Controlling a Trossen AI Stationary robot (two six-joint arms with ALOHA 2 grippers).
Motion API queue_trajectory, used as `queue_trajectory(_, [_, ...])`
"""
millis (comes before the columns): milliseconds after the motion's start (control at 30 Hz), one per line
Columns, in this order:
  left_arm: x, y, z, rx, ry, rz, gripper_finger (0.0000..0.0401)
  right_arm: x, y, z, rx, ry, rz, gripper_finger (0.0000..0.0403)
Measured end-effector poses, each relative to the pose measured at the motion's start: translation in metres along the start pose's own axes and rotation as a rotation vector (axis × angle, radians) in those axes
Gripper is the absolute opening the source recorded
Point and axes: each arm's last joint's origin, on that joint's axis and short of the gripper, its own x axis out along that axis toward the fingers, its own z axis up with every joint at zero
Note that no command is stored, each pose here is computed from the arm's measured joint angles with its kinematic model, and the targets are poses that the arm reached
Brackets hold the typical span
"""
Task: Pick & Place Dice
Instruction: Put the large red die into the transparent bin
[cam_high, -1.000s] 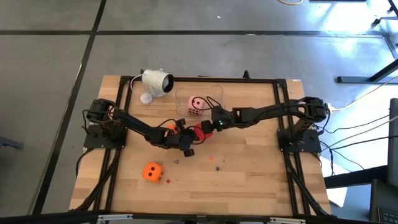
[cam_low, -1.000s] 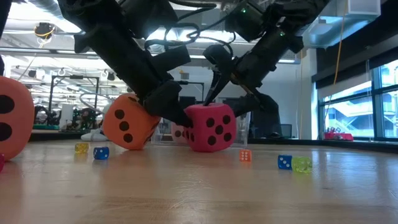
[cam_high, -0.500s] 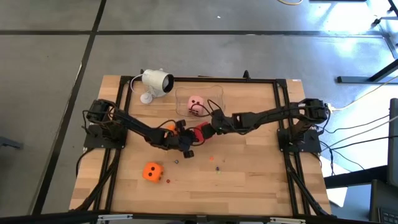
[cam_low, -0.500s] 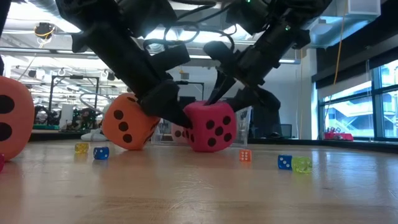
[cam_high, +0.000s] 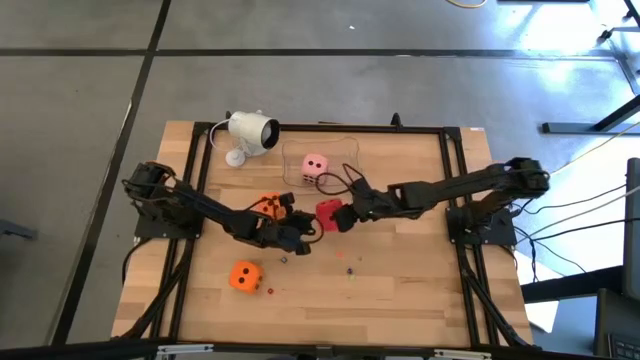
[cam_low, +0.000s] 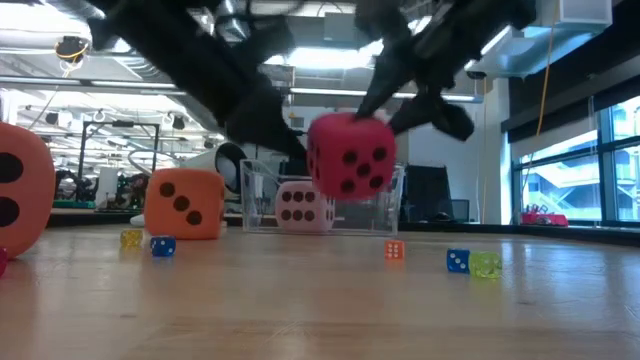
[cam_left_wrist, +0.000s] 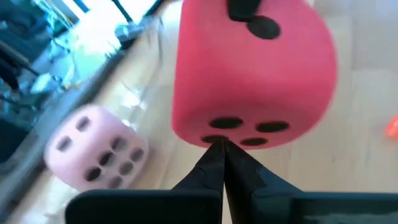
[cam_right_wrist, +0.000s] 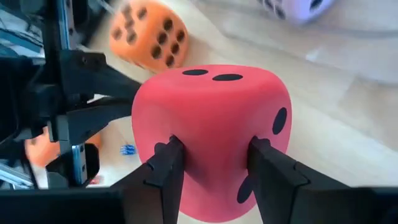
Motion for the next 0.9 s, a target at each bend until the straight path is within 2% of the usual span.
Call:
queue_trajectory(167, [-0.030,0.009,0.020,-0.012,-0.089,0.004,0.0013,-0.030,0.006,0.009,-0.017,-0.149,0.013,0.0153])
queue_trajectory(367, [-0.065,0.025,0.038,-0.034,-0.174,0.049,0.0072,-0.051,0.001,0.019,-0.063,-0.324,-0.086,0.0153])
queue_trajectory(600, [-0.093,0.044,0.047,-0.059,-0.211,0.048,0.0120,-0.043,-0.009,0.030,-0.123,-0.439,-0.230,0.0153])
queue_trajectory(900, [-0.103,0.054,0.050,-0.090,-0.230,0.045,0.0120,-0.008,-0.021,0.050,-0.172,-0.460,-0.299,0.0153])
